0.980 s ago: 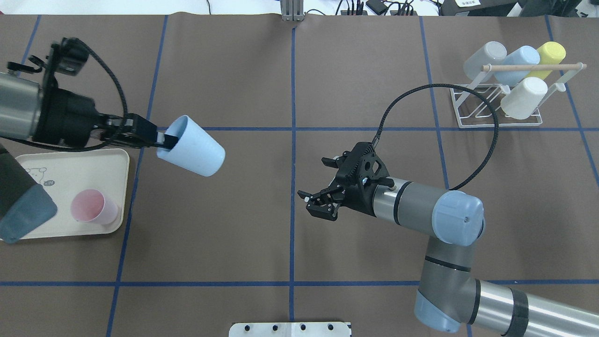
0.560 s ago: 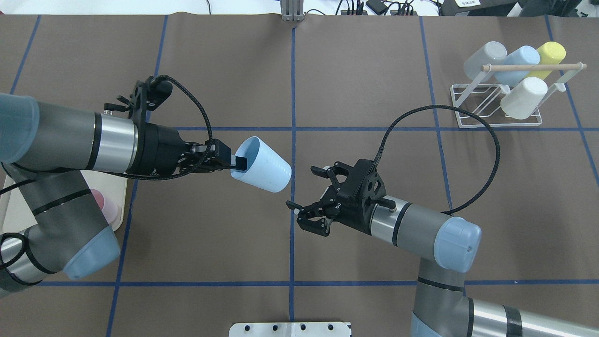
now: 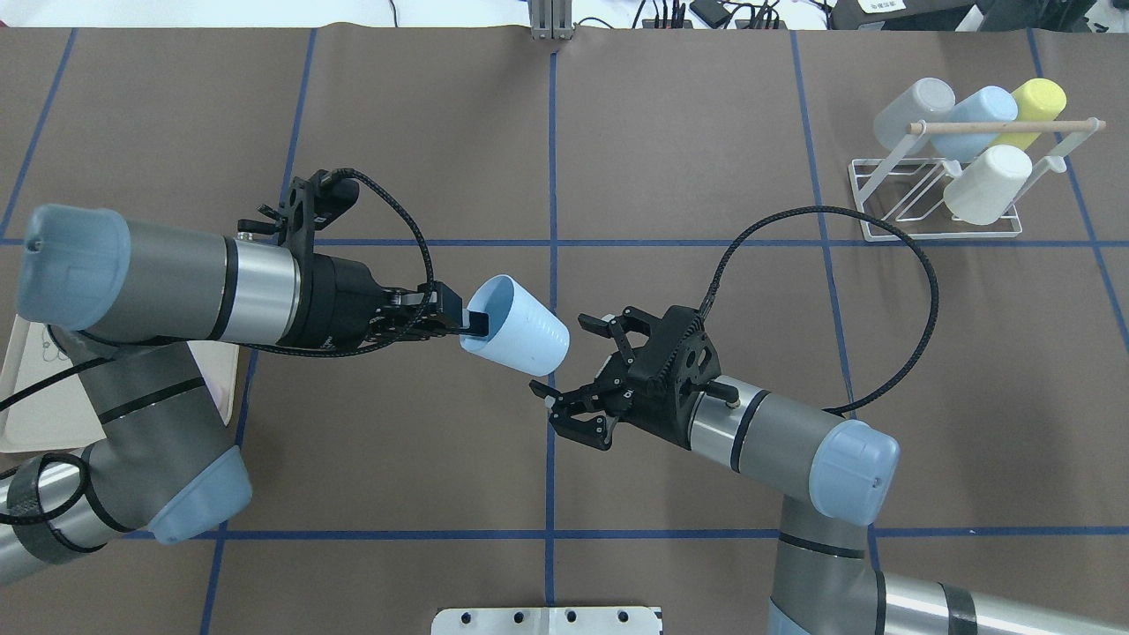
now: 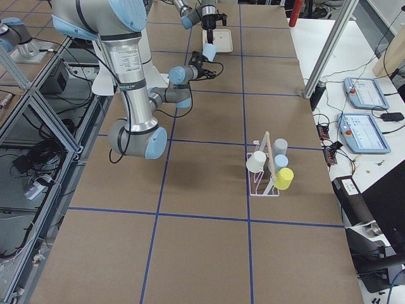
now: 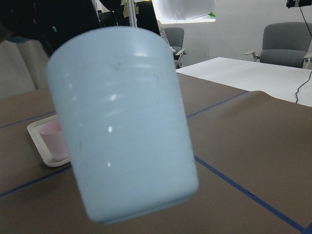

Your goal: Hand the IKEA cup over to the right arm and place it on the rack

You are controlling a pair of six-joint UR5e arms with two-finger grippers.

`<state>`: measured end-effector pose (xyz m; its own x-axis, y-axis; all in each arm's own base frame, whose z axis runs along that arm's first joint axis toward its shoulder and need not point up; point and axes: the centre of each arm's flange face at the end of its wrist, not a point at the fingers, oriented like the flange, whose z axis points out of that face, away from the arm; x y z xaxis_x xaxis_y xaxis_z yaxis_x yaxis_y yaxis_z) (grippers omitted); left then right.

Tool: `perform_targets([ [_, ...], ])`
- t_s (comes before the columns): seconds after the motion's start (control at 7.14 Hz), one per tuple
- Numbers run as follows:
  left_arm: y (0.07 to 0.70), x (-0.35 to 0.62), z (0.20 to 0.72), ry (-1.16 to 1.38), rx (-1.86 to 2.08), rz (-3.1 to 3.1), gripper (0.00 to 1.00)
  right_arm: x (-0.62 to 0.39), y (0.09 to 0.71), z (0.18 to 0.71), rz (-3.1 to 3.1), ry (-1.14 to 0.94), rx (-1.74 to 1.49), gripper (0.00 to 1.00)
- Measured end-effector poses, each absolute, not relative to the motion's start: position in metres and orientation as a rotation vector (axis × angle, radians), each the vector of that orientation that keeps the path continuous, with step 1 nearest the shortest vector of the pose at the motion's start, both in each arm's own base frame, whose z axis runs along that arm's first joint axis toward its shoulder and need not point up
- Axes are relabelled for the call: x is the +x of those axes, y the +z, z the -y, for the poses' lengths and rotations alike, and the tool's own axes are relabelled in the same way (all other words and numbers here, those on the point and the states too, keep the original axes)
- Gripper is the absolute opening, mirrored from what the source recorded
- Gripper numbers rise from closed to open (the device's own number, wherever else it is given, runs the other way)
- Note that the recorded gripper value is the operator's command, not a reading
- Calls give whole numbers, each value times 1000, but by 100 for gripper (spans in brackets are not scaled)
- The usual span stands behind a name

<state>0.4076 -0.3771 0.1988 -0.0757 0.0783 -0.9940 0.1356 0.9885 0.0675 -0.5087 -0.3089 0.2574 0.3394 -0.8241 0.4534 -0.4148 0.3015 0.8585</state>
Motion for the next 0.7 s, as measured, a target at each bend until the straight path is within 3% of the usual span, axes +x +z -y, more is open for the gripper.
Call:
perform_targets([
  [0.7, 203, 422, 379, -55, 159, -1635, 0, -506, 251, 311, 1169, -488, 1437, 97],
])
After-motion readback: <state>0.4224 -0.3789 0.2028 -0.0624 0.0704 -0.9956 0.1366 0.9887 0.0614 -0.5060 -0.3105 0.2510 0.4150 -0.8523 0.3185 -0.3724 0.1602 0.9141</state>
